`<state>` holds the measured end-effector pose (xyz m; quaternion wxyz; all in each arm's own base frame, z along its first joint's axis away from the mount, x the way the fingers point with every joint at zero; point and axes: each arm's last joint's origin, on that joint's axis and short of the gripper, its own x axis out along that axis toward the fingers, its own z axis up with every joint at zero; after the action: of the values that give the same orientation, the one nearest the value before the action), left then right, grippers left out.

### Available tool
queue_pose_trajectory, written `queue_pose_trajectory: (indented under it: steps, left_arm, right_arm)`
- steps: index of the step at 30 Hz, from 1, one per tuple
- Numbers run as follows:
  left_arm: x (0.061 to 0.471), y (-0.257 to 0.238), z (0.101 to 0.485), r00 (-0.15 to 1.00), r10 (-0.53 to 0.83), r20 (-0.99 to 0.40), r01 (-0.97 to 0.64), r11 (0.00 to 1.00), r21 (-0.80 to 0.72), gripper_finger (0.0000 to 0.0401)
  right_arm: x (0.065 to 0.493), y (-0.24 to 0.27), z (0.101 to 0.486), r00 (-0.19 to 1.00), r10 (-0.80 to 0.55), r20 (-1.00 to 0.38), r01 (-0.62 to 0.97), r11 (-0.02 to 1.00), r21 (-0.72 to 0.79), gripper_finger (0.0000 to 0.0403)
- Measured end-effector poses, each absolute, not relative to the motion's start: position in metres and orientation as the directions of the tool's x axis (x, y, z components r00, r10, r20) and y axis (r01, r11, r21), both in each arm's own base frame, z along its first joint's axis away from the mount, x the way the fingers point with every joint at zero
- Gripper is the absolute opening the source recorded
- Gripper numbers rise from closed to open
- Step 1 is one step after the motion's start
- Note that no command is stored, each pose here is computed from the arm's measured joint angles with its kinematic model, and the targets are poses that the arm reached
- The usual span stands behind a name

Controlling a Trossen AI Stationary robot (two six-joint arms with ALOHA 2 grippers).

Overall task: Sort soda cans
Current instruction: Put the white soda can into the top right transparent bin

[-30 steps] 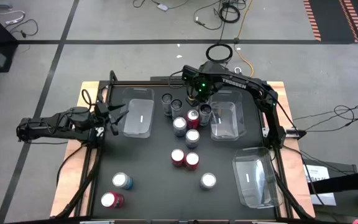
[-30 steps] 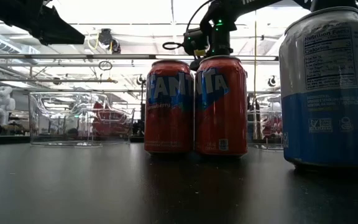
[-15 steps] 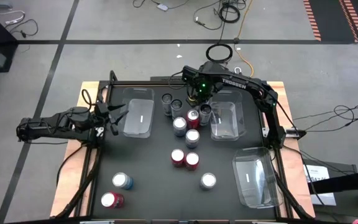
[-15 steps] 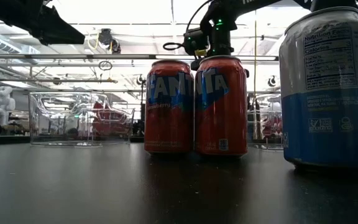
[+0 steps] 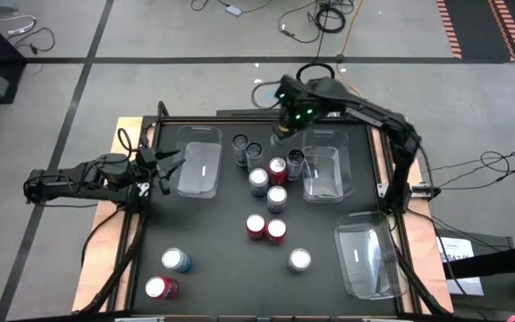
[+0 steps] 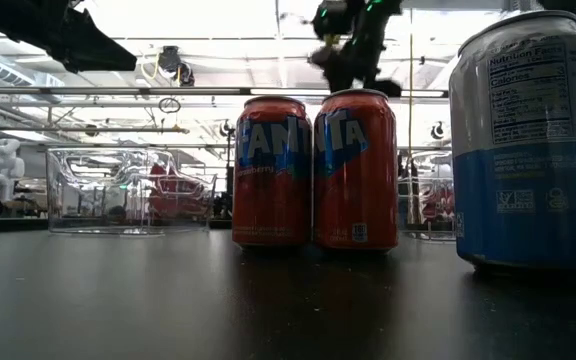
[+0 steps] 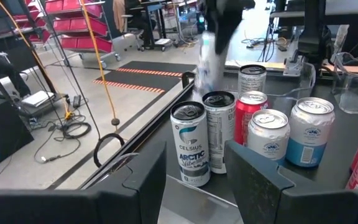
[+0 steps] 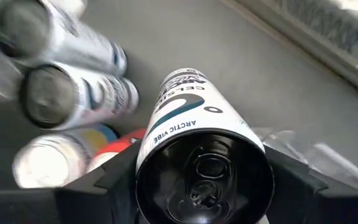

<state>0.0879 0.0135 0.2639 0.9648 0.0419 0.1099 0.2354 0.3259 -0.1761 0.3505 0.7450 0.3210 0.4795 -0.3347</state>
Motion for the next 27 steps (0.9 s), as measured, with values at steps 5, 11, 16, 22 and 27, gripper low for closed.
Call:
queue_pose_trajectory:
  steps: [5,11,16,22,27]
  left_arm:
    - [0.088,0.014,0.264,0.865,0.464,-0.192,-0.445,0.886,0.133,0.0171]
    - [0.088,0.014,0.264,0.865,0.464,-0.192,-0.446,0.885,0.132,0.0171]
    - [0.088,0.014,0.264,0.864,0.465,-0.192,-0.447,0.885,0.133,0.0171]
    - [0.088,0.014,0.264,0.862,0.470,-0.191,-0.451,0.882,0.133,0.0171]
    - [0.088,0.014,0.264,0.862,0.470,-0.191,-0.451,0.882,0.133,0.0171]
  right_arm:
    - [0.290,-0.169,0.389,0.340,-0.302,-0.890,0.842,0.519,0.146,0.0243]
    - [0.242,-0.150,0.419,0.283,-0.326,-0.902,0.890,0.439,0.120,0.0243]
    - [0.217,-0.135,0.426,0.259,-0.309,-0.915,0.905,0.409,0.118,0.0244]
    - [0.191,-0.118,0.406,0.226,-0.229,-0.947,0.921,0.366,0.131,0.0244]
    - [0.169,-0.116,0.371,0.127,-0.216,-0.968,0.958,0.280,0.063,0.0244]
